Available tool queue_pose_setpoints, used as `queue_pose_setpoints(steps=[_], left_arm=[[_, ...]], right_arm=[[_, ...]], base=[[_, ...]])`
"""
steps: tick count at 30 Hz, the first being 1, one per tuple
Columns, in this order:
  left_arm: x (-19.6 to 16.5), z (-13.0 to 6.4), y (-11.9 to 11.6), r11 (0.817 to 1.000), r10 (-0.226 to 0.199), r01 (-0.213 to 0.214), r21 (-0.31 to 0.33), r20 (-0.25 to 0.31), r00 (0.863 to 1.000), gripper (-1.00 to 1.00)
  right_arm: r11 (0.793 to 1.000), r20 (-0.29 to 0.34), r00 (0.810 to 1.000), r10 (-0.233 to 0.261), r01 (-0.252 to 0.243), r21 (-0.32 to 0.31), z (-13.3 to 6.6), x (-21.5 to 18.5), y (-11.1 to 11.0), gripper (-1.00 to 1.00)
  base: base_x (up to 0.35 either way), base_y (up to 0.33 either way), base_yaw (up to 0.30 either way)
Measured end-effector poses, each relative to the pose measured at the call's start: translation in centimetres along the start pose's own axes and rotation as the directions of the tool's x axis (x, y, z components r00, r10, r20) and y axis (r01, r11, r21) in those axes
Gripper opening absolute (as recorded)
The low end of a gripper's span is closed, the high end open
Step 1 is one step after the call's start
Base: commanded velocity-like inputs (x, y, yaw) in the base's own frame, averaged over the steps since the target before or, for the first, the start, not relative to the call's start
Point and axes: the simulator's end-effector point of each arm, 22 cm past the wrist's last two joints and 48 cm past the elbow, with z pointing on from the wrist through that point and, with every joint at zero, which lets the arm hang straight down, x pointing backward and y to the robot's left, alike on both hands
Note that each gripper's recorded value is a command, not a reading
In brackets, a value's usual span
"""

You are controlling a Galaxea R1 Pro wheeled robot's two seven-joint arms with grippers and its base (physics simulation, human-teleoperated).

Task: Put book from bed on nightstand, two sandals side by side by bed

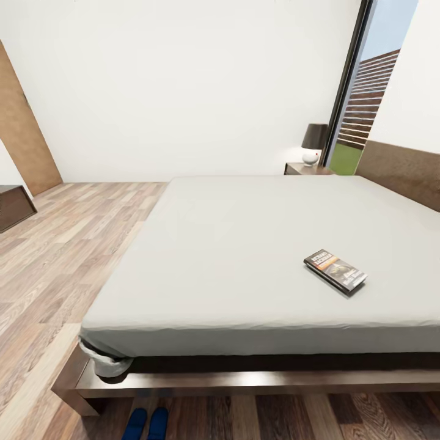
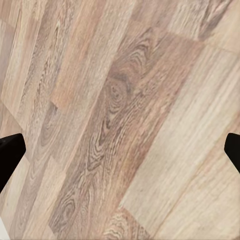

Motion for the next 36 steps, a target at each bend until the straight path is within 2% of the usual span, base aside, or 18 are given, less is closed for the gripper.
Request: queue_pose_setpoints(steps=[18, 31, 36], left_arm=[[0.1, 0.0, 0.1, 1.0, 0.0, 0.0, -0.001, -0.001, 1.0, 1.0], [-1.1, -0.6, 0.2, 0.999, -0.037, 0.036, 0.014, 0.033, 0.999, 1.0], [-1.8, -1.4, 0.8, 0.999, -0.037, 0.037, 0.014, 0.033, 0.999, 1.0]], right_arm=[[1.0, -0.002, 1.0, -0.001, 0.001, 0.001, -0.1, 0.0, 0.0, 1.0], [1.0, 0.042, 0.999, -0.026, 0.027, -0.009, -0.9, -1.3, 0.7, 1.0], [1.0, 0.042, 0.999, -0.026, 0.026, -0.009, -1.2, -2.3, 1.2, 1.0]], base=[[0.0, 0.0, 0.0], [0.0, 0.0, 0.0], [0.0, 0.0, 0.0]])
